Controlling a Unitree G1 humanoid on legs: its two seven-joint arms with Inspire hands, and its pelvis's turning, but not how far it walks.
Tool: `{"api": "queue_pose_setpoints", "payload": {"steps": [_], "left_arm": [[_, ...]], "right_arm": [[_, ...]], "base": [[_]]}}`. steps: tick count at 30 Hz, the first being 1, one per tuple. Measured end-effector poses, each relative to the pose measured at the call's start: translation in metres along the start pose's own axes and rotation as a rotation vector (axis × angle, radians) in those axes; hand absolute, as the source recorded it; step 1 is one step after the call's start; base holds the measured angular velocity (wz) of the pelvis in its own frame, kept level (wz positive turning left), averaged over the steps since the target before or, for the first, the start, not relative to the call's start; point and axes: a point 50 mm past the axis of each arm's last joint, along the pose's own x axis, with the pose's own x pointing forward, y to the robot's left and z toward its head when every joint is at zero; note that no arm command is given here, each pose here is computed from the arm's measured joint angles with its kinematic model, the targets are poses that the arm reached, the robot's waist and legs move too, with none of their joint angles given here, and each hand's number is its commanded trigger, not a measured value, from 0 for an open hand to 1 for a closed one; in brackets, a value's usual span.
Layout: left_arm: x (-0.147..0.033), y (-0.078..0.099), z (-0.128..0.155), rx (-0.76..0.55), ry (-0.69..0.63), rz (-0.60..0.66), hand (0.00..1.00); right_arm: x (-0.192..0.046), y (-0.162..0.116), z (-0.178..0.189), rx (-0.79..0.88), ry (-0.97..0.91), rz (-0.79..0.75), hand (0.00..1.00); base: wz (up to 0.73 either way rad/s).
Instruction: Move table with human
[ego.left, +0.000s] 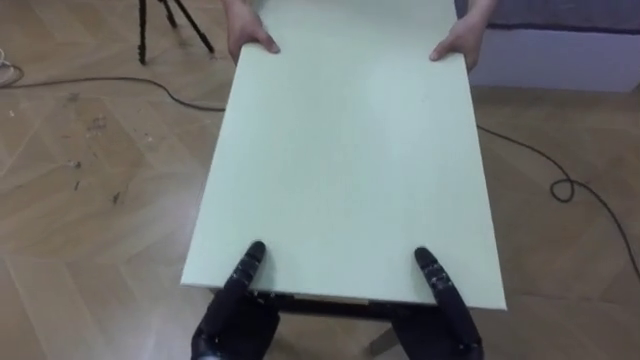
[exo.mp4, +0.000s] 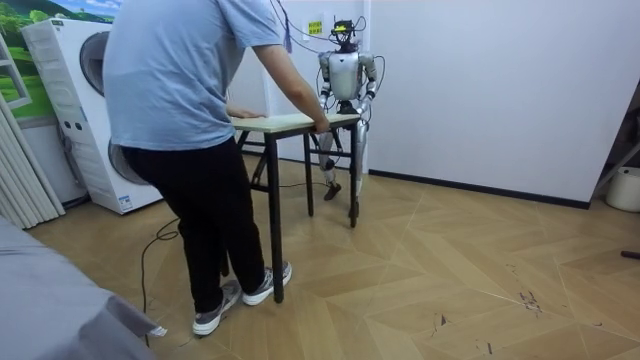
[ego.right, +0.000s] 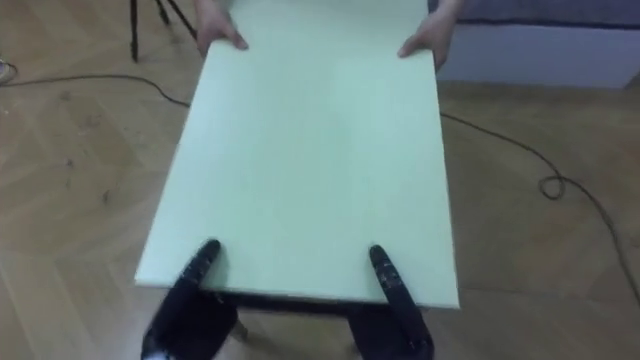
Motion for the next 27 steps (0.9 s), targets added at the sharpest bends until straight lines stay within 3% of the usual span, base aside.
{"api": "queue_pose_setpoints", "payload": {"steps": [8,17,27], "left_arm": [[0.006,-0.008,0.01,0.015,-0.032,-0.038,1.0],[-0.001,-0.001,0.001,0.023,-0.002,-0.011,1.0],[-0.017,0.012,-0.008,-0.064,0.003,0.038,1.0]], "right_arm": [[0.014,0.011,0.004,-0.02,0.001,0.048,1.0],[0.001,-0.001,0.002,-0.011,-0.007,0.02,1.0],[0.002,0.0,0.006,-0.109,0.029,0.03,1.0]], "base": [[-0.15],[0.0],[-0.42]]}}
